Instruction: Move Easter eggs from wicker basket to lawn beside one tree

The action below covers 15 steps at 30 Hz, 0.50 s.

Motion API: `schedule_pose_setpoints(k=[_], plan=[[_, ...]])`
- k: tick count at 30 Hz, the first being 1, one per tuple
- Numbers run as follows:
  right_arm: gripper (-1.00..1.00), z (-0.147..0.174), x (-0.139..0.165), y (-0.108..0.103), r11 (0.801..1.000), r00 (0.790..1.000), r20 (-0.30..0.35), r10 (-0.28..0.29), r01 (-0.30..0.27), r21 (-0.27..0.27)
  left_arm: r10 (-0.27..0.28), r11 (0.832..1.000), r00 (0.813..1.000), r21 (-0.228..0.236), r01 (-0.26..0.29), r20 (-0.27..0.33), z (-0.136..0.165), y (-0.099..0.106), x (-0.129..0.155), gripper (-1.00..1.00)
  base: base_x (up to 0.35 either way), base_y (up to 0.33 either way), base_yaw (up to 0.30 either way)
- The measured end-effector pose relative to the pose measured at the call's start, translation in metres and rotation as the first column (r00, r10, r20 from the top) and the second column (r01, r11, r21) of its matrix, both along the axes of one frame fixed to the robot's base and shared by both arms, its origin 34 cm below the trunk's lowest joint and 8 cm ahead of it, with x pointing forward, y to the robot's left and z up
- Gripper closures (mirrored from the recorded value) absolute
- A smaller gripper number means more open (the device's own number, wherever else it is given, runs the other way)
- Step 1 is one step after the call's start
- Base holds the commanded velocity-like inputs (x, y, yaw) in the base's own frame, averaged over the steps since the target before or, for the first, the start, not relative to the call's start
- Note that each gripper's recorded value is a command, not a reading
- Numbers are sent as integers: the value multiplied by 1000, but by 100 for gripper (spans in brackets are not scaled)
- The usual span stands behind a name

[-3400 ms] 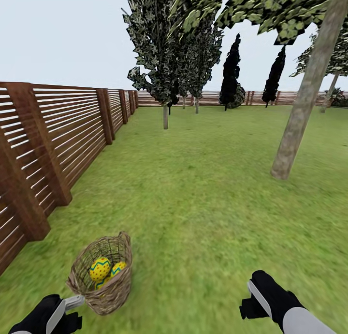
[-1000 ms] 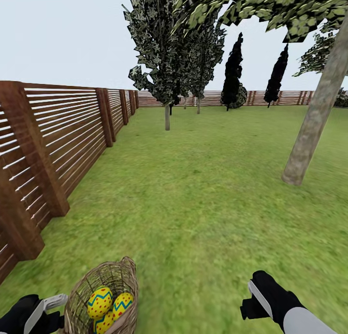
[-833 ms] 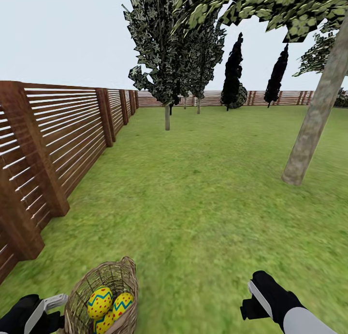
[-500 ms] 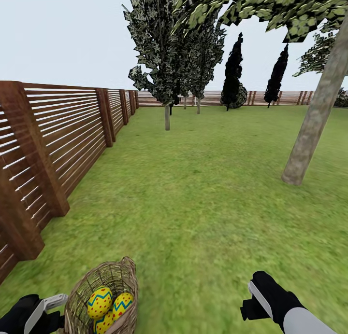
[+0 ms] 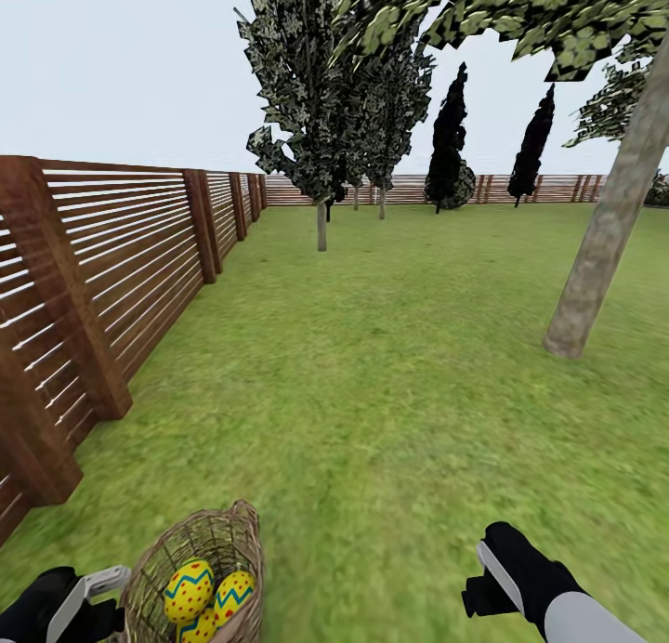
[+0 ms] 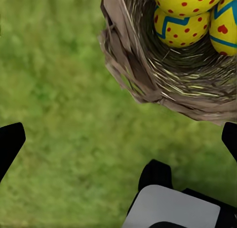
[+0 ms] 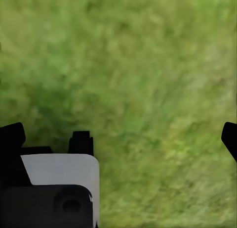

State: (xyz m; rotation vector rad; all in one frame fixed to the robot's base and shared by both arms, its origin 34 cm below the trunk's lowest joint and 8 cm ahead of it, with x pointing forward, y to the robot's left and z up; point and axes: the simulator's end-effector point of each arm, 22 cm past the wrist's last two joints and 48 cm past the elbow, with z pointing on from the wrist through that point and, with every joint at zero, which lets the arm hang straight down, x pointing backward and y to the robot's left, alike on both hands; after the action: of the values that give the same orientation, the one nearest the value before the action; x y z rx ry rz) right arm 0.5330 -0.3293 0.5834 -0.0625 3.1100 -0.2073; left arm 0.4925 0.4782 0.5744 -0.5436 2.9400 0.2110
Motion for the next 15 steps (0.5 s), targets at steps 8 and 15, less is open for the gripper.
schedule_pose_setpoints(k=[8, 15], plan=[[-100, 0, 0, 1, 1000, 1000, 0, 1, -1, 0, 0, 1000, 1000, 1, 0, 1, 0, 1, 0, -100, 8, 0, 0], [-100, 0, 0, 2, 1000, 1000, 0, 3, -3, 0, 0, 1000, 1000, 3, 0, 2, 1, 1, 1, -100, 1, 0, 0]])
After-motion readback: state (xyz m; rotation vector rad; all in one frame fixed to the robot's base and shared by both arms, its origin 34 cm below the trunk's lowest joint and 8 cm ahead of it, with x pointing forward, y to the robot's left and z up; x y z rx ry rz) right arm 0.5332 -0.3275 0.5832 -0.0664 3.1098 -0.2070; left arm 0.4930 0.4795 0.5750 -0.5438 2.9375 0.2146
